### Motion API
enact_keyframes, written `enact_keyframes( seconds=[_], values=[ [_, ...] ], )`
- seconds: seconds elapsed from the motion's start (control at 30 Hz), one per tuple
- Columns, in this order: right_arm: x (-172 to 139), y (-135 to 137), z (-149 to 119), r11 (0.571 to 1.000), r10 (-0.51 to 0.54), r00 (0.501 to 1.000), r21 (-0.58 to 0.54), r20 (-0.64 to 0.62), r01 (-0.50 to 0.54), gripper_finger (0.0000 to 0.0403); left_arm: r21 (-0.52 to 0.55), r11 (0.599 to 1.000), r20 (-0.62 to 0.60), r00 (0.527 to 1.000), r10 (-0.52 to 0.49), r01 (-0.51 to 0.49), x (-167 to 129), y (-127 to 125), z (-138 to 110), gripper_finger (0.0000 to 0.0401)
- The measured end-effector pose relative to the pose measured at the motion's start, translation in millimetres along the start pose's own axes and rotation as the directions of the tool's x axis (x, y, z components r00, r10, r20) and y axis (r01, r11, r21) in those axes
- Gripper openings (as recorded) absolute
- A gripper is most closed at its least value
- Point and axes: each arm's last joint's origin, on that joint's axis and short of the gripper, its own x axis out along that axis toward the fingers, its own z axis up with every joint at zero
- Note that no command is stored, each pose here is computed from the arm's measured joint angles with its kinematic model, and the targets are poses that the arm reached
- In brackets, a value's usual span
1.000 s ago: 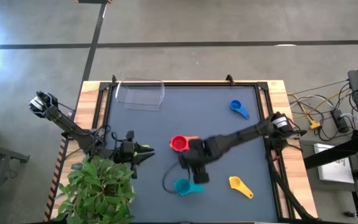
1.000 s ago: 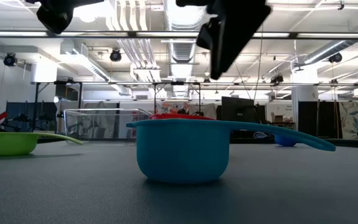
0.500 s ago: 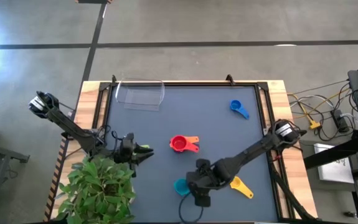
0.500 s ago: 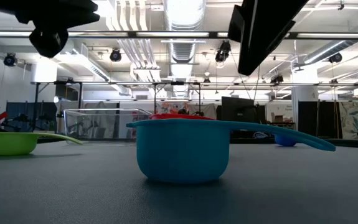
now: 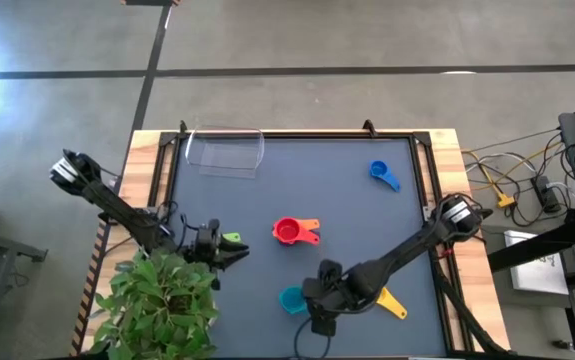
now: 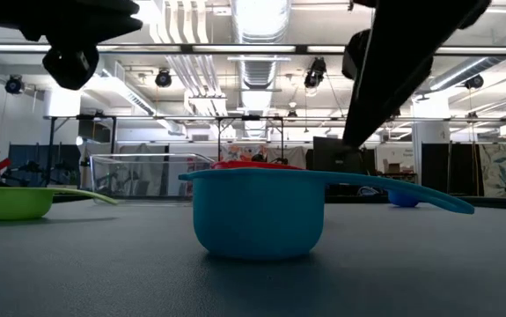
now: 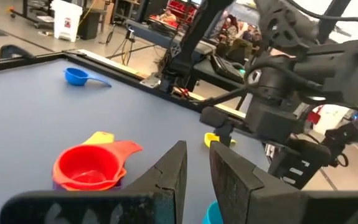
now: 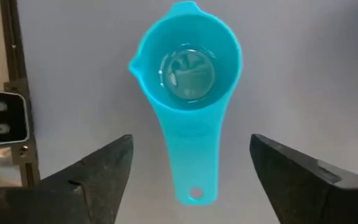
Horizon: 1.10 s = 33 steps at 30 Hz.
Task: Nest measuring cups in basket
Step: Stack the light blue measuring cup on top of the red measuring cup
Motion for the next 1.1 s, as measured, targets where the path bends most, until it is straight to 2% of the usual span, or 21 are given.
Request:
enact_keyframes(
  seconds=[0.13,0.27,0.4,0.73,1.1],
  values=[
    [5.4,-3.3,-3.6,1.0,-0.009,1.0,-0.001,0.007,0.009,0.0326,0.036,0.999,-0.017,0.999,-0.035,0.035,5.8,-8.0,0.3,0.0052],
    [10.5,-8.5,-9.0,0.998,-0.058,0.998,-0.03,0.012,0.058,0.0327,0.095,0.995,-0.021,0.999,-0.039,0.041,10.5,-13.7,0.7,0.0052],
    [15.4,-10.7,-14.3,0.996,-0.059,0.998,-0.059,0.01,0.059,0.0327,0.154,0.987,-0.014,0.999,-0.042,0.044,13.0,-18.0,3.7,0.0052],
    [17.7,-10.0,-16.4,0.995,-0.048,0.999,-0.086,0.02,0.049,0.0327,0.279,0.96,0.069,0.997,-0.031,0.011,17.8,-33.1,29.3,0.0052],
    [19.2,-8.2,-15.4,0.995,-0.019,0.999,-0.095,0.046,0.024,0.0327,0.323,0.946,0.082,0.997,-0.007,-0.02,18.5,-34.3,32.0,0.0052]
  ],
)
